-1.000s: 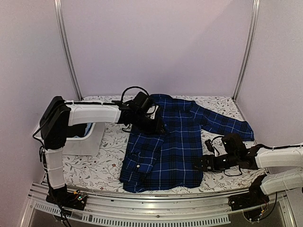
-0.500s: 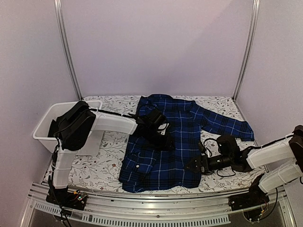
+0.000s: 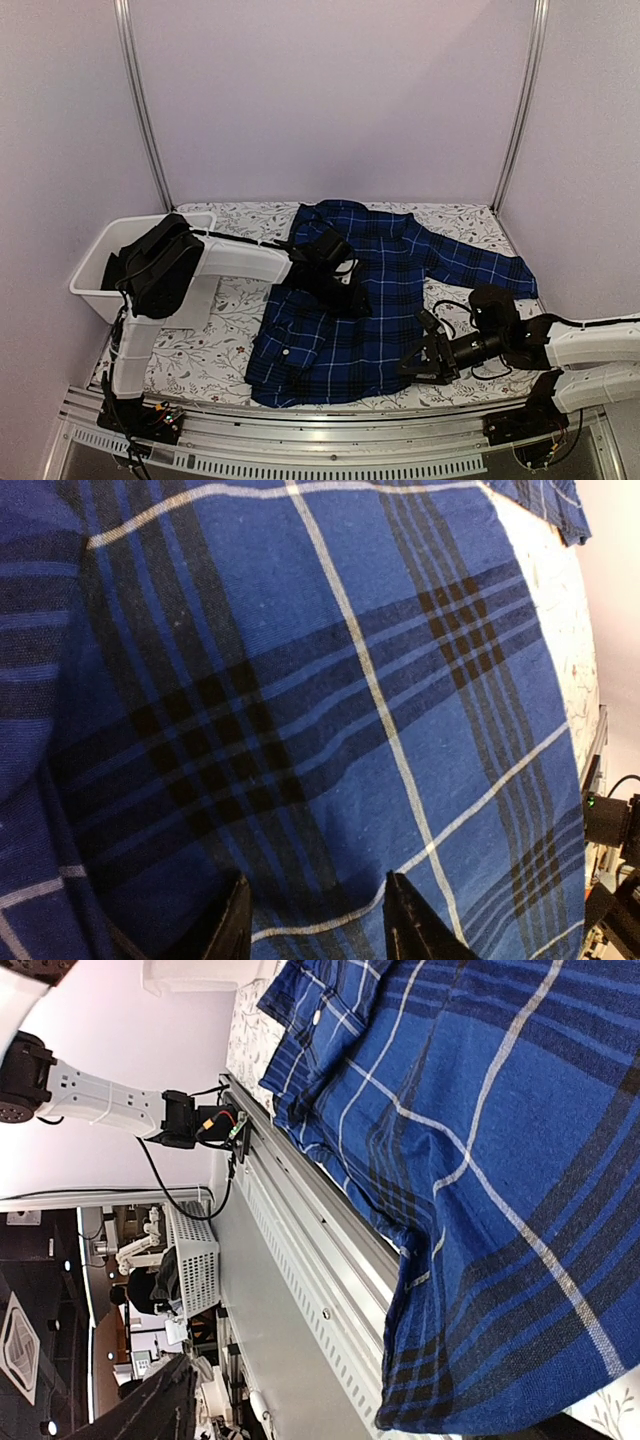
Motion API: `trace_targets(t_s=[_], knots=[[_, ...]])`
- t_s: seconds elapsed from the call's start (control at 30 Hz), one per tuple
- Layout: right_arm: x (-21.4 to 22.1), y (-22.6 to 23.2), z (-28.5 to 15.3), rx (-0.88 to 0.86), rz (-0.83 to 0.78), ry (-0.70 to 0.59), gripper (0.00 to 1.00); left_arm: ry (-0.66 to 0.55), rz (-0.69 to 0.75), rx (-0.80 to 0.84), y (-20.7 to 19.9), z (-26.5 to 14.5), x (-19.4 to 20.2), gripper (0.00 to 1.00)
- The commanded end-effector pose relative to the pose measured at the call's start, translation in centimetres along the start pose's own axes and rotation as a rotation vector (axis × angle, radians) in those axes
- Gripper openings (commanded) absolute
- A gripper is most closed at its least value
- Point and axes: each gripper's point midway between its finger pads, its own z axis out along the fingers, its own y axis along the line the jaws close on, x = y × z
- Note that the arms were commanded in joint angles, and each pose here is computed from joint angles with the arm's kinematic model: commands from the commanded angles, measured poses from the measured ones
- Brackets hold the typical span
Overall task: Fold and stack the long sleeve shirts
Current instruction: Adjust the corner of the shirt at the corner of the board.
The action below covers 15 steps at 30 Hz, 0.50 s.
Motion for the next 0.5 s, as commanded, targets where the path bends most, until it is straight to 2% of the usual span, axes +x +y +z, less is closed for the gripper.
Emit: trace_targets(t_s=[0.0,0.1,0.27,0.37,0.47], knots=[[0.6,-1.5,0.4,0.066,0.033,0.011,0.81,0.027,-0.008,-0.012,0.4,1.1,0.7,0.45],[0.1,-1.7,0.7,0.081,0.042,0.007,0.64,0.029,-0.007,-0.01,0.3,1.1,0.7,0.45],[-0.1,-0.5,0.5,0.084,0.082,0.027,0.24,0.035,-0.011,-0.014,0.7,1.3,0.9,0.45],[-0.1,0.6,0.0,0.091,0.112,0.041,0.12,0.043,-0.015,-0.022,1.2,1.4,1.1,0.45],[-0.1,1.4,-0.7,0.116,0.133,0.043,0.09,0.043,-0.016,-0.024,1.6,1.3,1.1,0.45]])
